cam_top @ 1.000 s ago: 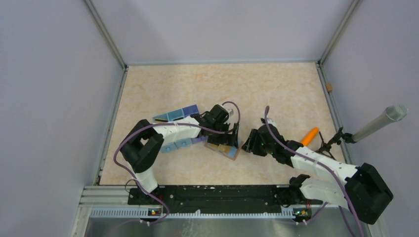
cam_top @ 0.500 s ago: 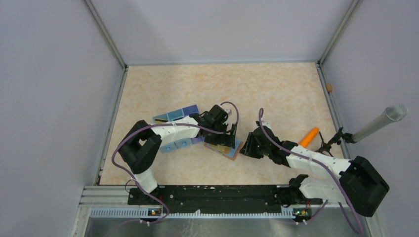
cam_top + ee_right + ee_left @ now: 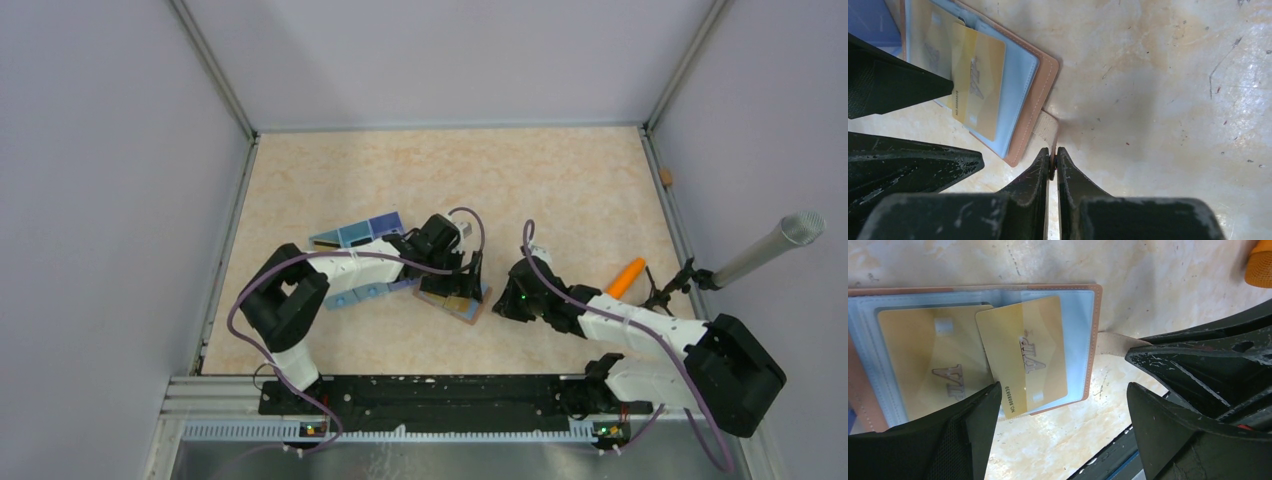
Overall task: Put the credit cards into the card holder
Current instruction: Insert the credit card into the card holder.
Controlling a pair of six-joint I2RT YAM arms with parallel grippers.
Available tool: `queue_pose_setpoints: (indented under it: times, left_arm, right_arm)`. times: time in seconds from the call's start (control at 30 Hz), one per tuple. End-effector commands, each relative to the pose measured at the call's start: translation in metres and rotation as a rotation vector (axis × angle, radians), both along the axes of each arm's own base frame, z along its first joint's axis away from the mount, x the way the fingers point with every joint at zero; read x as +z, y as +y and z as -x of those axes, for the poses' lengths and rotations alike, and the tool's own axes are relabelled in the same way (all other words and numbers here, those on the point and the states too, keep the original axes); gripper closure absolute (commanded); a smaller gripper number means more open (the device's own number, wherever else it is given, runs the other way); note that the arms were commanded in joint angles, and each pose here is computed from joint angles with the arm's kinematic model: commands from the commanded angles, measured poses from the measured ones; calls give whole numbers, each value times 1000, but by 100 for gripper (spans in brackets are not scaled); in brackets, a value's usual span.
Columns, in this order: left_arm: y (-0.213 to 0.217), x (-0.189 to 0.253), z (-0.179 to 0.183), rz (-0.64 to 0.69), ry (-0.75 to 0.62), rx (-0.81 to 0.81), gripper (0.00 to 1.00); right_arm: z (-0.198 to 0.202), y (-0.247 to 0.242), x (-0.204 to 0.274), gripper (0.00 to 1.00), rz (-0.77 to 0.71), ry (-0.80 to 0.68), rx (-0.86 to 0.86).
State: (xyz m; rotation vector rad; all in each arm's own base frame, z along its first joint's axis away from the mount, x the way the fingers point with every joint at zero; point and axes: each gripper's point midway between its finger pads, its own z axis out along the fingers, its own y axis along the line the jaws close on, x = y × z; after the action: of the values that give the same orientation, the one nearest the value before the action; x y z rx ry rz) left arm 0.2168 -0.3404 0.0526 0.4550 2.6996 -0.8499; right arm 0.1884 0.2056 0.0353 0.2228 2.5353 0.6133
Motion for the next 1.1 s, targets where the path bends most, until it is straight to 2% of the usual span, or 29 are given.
queue_pose_setpoints:
  times: [0.0, 0.7, 1.0, 1.07]
  left_arm:
    - [-14, 8, 0, 89, 6, -6, 2]
    - [-58, 28, 15, 323, 63, -83, 3]
    - [-40, 51, 21, 323, 8, -49, 1]
    - [-33, 48, 20, 288, 5, -21, 1]
  right_arm:
    - [-5, 3, 5, 98, 6, -27, -6]
    - [-15, -12, 11, 100, 107, -63, -17]
    - [-43, -50, 19, 100, 269, -132, 43]
    - [-51, -59, 24, 94, 304, -145, 32]
